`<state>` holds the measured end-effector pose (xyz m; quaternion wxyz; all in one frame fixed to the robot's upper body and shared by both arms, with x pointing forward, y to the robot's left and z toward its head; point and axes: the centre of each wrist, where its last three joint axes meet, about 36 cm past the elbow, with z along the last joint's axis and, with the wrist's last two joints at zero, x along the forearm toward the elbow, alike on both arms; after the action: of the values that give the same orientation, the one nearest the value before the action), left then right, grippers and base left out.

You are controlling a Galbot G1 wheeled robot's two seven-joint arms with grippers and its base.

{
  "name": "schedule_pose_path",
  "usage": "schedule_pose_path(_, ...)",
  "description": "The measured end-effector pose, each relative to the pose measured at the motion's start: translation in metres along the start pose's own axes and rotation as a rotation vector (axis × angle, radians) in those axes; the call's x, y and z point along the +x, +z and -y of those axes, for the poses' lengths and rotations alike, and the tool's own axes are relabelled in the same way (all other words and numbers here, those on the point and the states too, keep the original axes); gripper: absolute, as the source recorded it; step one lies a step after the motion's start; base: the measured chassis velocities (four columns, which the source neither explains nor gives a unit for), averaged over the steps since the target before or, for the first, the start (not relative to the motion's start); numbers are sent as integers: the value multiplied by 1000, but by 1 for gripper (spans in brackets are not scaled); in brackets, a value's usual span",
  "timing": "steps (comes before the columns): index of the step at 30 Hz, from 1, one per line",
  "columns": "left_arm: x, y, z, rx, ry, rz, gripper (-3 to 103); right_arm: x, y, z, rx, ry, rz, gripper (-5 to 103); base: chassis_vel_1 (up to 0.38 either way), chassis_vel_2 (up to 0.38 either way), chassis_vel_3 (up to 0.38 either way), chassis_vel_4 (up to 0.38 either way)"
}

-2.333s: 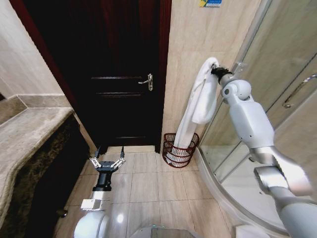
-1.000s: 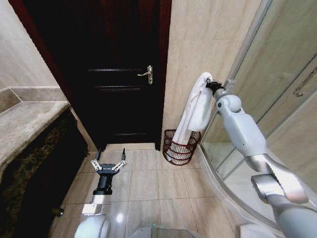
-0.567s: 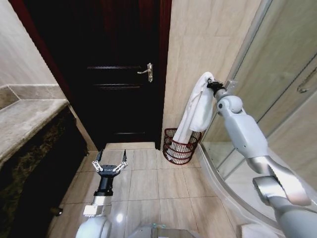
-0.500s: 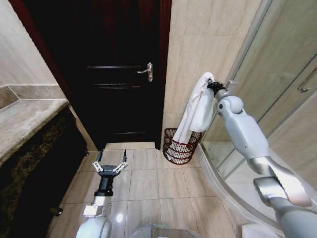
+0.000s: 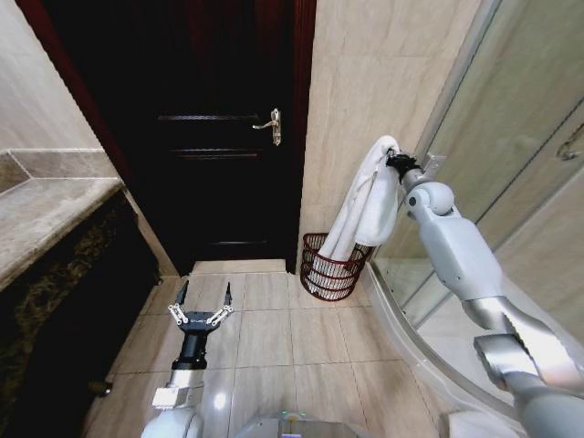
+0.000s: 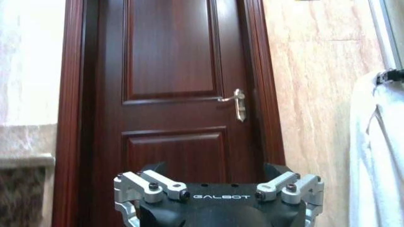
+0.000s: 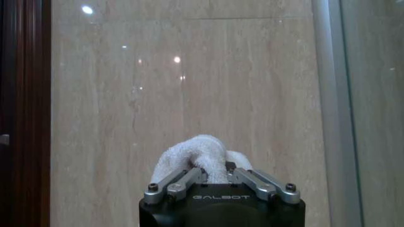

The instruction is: Discard the used towel into the hamper.

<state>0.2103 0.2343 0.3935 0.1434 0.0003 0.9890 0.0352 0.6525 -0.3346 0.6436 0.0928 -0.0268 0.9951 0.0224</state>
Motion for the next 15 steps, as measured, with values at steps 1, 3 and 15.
schedule_pose_path(1, -1, 2, -1, 15, 5, -3, 100, -1, 2, -1, 1, -2, -1, 10, 0, 0, 0, 0)
schedule_pose_path(3, -3, 4, -2, 29, 13, -7, 100, -1, 4, -3, 2, -7, -3, 10, 0, 0, 0, 0)
schedule_pose_path(15, -9, 10, -15, 56, 104, -17, 100, -12, 10, -24, 6, -21, -1, 10, 0, 0, 0, 0)
